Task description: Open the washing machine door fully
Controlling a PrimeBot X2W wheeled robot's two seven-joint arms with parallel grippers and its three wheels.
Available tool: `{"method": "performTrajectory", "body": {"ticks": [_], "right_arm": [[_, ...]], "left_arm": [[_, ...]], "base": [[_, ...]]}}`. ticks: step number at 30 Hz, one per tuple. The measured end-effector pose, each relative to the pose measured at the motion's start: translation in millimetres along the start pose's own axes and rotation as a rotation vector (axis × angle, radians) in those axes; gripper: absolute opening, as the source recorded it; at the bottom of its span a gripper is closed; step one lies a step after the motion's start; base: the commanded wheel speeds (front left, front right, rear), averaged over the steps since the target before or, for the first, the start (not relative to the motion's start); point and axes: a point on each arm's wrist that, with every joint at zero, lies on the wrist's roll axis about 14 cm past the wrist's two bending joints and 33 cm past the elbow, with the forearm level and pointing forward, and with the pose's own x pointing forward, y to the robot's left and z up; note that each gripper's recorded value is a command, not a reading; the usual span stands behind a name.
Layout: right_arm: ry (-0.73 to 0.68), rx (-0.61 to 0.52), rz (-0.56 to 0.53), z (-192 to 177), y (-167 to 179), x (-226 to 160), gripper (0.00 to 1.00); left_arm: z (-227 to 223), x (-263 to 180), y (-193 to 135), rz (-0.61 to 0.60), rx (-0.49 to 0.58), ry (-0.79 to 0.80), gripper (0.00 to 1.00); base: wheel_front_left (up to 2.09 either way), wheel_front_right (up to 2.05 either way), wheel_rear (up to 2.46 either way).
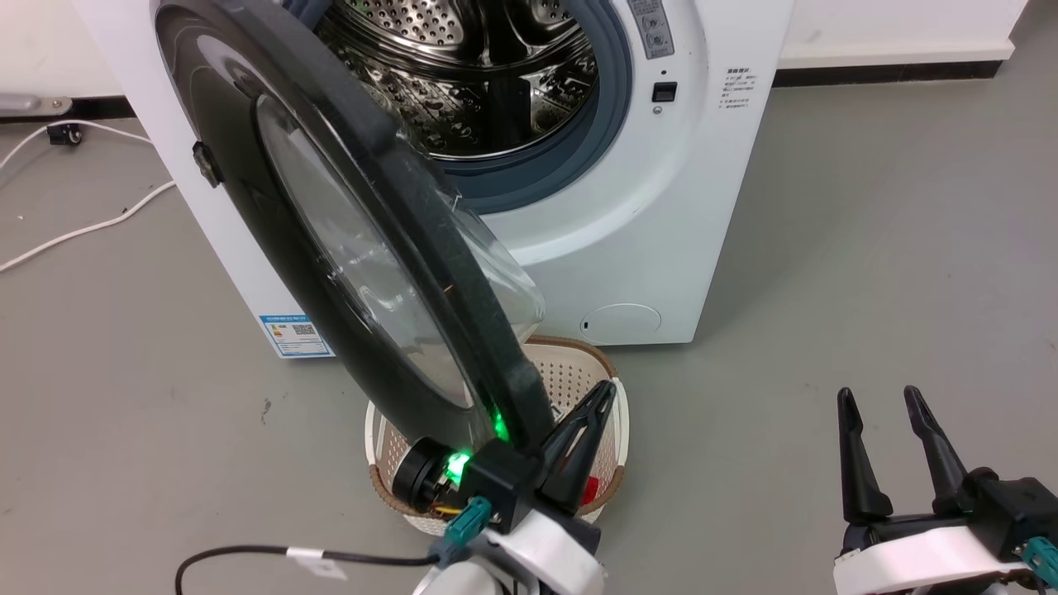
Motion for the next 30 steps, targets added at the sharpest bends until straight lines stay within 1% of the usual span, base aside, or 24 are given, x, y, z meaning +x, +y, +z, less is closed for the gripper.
{"method": "performTrajectory", "body": {"ticks": [9, 23, 30], "right_arm": [[0.011, 0.025, 0.006, -3.6, 3.4, -3.4, 1.0], [0.03, 0.04, 0.075, -10.8, 25.3, 5.5, 1.0], [0.044, 0.055, 0.125, -16.5, 42.2, 14.0, 1.0]], "left_arm": [[0.5, -35.5, 12.8, 0.093, 0.001, -0.003, 0.0], [4.1, -84.7, 28.3, 0.233, 0.015, 0.03, 0.0], [4.1, -106.3, 46.0, 0.312, 0.038, 0.053, 0.0]], "base": [[0.0, 0.0, 0.0], [0.0, 0.0, 0.0], [0.0, 0.0, 0.0]]}}
